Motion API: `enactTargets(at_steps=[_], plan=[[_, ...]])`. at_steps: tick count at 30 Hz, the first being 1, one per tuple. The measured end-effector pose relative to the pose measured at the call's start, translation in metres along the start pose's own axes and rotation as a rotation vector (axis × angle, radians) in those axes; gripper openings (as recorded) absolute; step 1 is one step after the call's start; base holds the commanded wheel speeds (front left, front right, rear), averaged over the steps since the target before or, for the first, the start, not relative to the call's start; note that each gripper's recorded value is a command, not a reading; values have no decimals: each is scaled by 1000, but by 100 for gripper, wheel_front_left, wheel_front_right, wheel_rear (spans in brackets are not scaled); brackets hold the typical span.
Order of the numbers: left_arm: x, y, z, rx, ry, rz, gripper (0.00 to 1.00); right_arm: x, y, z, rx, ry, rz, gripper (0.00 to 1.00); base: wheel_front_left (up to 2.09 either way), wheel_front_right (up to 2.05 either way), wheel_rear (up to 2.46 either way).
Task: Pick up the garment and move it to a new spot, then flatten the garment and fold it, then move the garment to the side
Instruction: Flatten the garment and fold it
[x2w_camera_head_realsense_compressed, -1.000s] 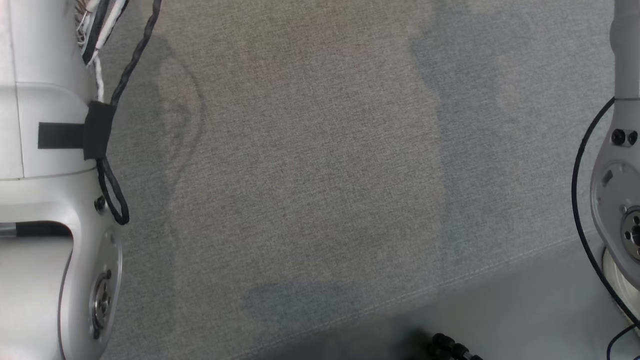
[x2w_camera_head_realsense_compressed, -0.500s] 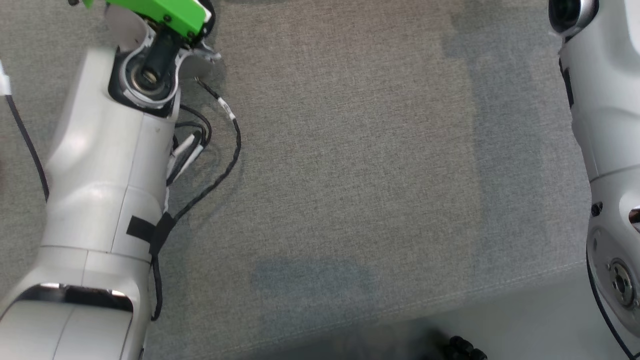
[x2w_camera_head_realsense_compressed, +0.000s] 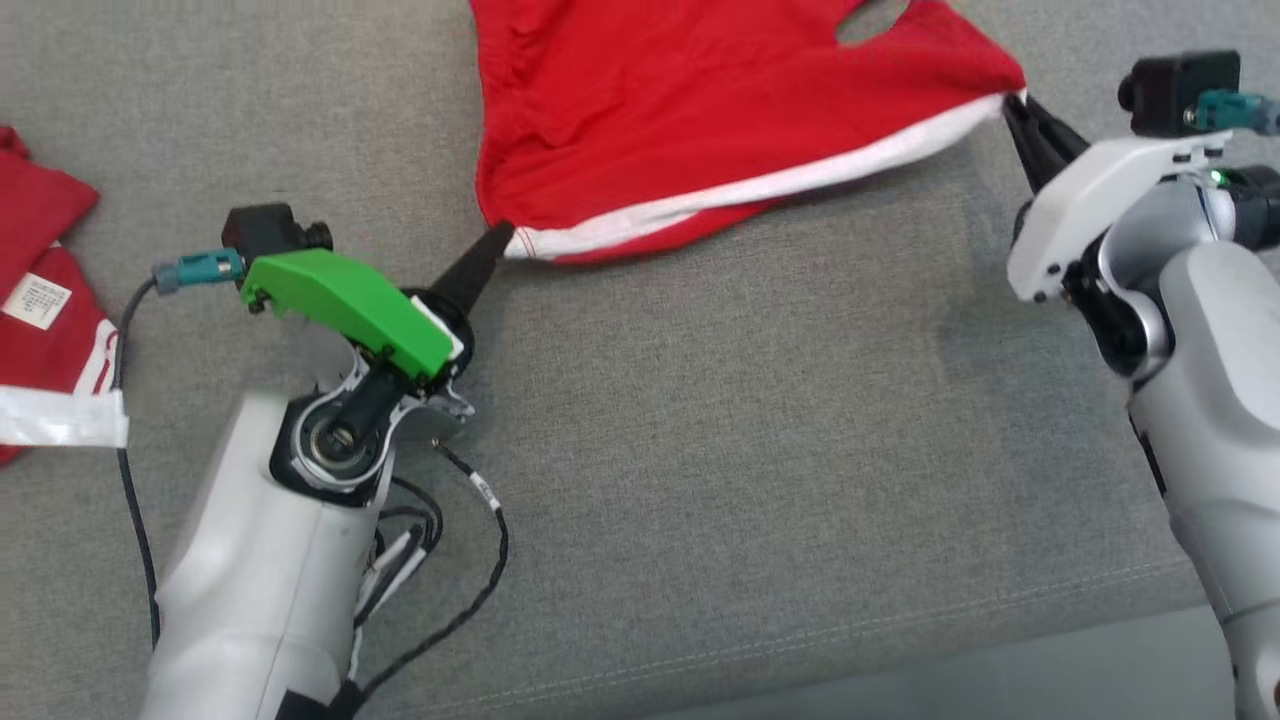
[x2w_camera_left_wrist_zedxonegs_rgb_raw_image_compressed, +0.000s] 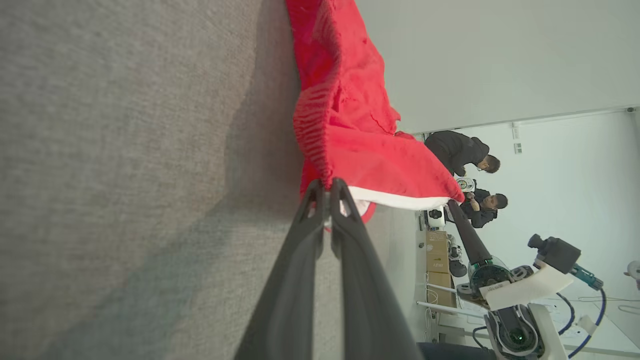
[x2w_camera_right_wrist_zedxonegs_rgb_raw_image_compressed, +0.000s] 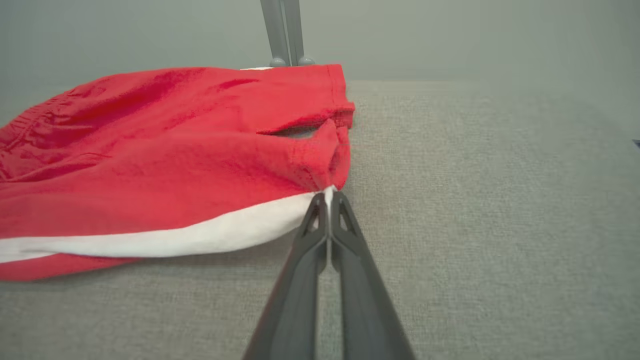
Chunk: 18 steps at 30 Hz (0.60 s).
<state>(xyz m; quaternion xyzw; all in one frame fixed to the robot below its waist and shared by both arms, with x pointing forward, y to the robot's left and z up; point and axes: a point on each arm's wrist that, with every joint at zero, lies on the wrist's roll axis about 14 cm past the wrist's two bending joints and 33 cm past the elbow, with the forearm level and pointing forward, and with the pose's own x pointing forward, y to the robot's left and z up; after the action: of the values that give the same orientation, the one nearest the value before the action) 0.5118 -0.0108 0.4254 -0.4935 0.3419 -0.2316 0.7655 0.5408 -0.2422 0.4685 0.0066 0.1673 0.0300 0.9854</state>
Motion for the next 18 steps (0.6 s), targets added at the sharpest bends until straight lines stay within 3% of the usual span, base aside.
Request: enactTargets(at_steps=[9, 18], plan=[[-57, -5, -45, 115, 14, 36, 0, -76, -8, -43, 5, 133, -14, 0, 0, 0, 0], [-100, -4, -84, 362, 54, 114, 0, -151, -2, -77, 57, 257, -26, 0, 0, 0, 0]])
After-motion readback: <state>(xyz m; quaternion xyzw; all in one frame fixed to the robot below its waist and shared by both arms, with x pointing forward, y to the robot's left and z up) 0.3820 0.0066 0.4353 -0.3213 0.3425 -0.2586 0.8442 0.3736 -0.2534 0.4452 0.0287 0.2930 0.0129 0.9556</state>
